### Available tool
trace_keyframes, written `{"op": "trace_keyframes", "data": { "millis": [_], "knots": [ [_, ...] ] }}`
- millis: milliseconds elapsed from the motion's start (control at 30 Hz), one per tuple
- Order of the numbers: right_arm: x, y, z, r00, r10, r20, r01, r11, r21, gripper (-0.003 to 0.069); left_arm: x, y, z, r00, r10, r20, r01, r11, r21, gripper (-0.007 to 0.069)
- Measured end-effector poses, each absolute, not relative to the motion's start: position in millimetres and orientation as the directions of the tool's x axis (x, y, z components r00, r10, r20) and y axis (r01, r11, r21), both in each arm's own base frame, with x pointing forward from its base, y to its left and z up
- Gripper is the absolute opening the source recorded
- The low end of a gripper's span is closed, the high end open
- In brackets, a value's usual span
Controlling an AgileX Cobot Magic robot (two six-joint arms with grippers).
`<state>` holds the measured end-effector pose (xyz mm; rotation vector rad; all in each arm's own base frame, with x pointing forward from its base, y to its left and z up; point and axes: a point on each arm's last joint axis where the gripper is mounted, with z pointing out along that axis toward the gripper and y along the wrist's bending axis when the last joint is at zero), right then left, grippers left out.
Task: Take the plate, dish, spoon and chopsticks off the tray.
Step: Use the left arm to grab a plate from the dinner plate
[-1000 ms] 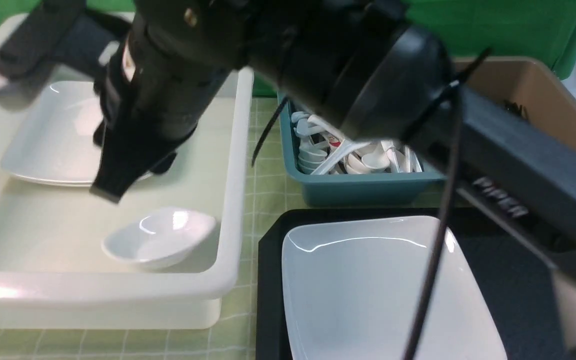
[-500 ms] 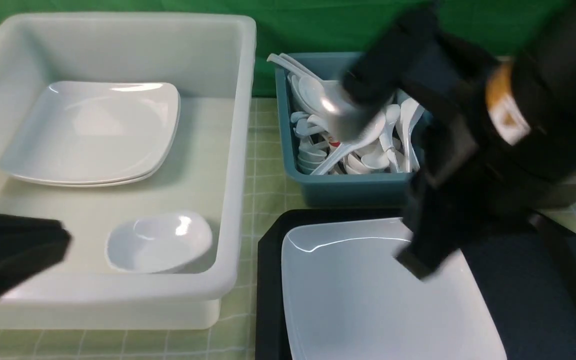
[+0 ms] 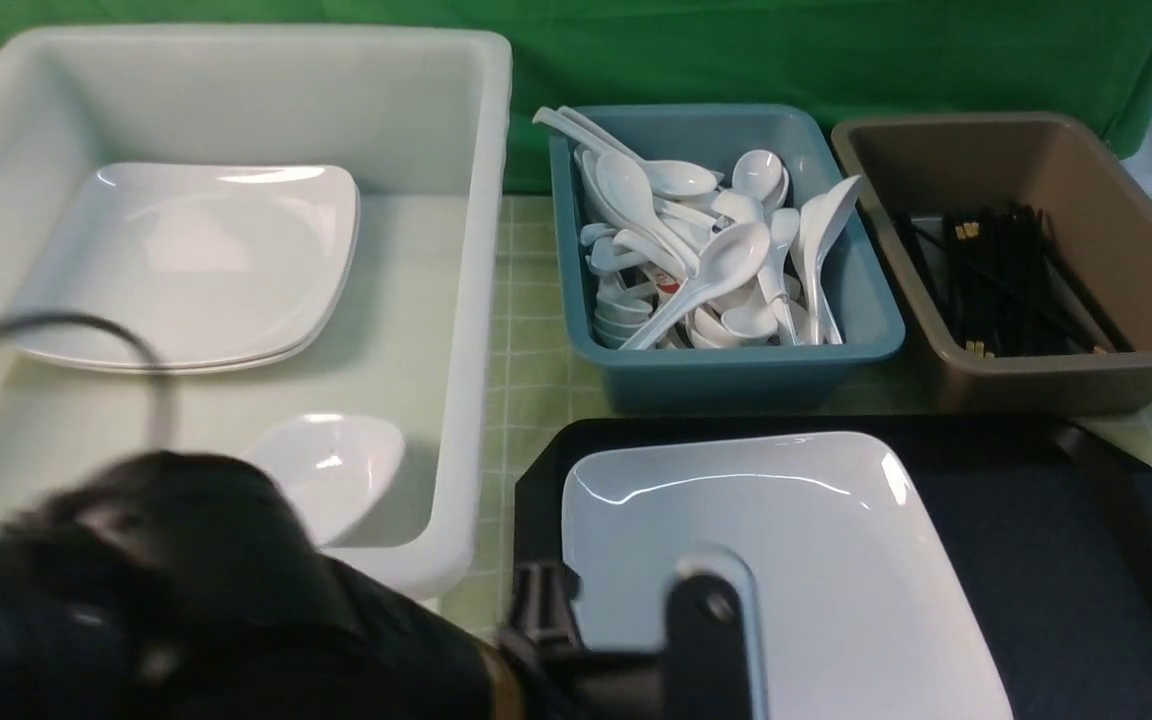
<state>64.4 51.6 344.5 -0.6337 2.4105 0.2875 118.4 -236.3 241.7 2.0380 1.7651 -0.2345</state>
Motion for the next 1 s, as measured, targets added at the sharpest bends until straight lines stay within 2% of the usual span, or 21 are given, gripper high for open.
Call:
{"op": "trace_keyframes", "data": {
  "millis": [67, 100, 133, 200, 233, 267, 400, 467, 633, 1000],
  "knots": [
    [53.8, 39.7, 346.6, -0.669, -0.329, -0.667, -0.502, 0.861, 0.079, 0.0091, 117.8, -246.7, 223.5, 0.241, 0.908, -0.344, 0.962, -0.177, 0.207, 0.0104],
    [48.2, 33.5, 347.9, -0.654, -0.31, -0.69, -0.504, 0.859, 0.092, 0.0091, 118.2, -252.7, 213.3, 0.268, 0.908, -0.323, 0.956, -0.208, 0.208, 0.0155],
    [47.3, 32.5, 348.2, -0.651, -0.307, -0.694, -0.504, 0.858, 0.093, 0.0091, 119.0, -253.9, 210.1, 0.271, 0.91, -0.315, 0.955, -0.213, 0.206, 0.0162],
    [37.6, 21.8, 350.7, -0.624, -0.271, -0.733, -0.508, 0.853, 0.117, 0.0091, 124.3, -262.0, 194.3, 0.304, 0.907, -0.291, 0.943, -0.243, 0.228, 0.028],
    [35.3, 19.2, 351.3, -0.616, -0.263, -0.742, -0.51, 0.852, 0.121, 0.0091, 125.7, -263.5, 190.4, 0.315, 0.907, -0.281, 0.939, -0.253, 0.234, 0.0297],
    [32.5, 16.1, 351.9, -0.608, -0.253, -0.753, -0.511, 0.85, 0.128, 0.0091, 128.4, -265.5, 185.3, 0.341, 0.903, -0.262, 0.927, -0.276, 0.254, 0.0356],
    [28.1, 11.9, 352.6, -0.597, -0.237, -0.767, -0.516, 0.845, 0.14, 0.0091, 133.7, -267.6, 172.9, 0.4, 0.895, -0.199, 0.898, -0.338, 0.282, 0.0424],
    [27.7, 12.1, 352.3, -0.596, -0.24, -0.766, -0.52, 0.842, 0.141, 0.0091, 136.6, -270.2, 169.3, 0.428, 0.884, -0.188, 0.88, -0.361, 0.309, 0.0431],
    [27.5, 12.3, 352.3, -0.597, -0.24, -0.765, -0.522, 0.841, 0.144, 0.0091, 141.1, -276.3, 166.0, 0.445, 0.872, -0.205, 0.862, -0.355, 0.361, 0.0419],
    [27.1, 12.7, 352.2, -0.597, -0.243, -0.765, -0.527, 0.838, 0.145, 0.0106, 149.0, -274.7, 157.1, 0.408, 0.892, -0.197, 0.878, -0.324, 0.352, 0.0385]
  ]
}}
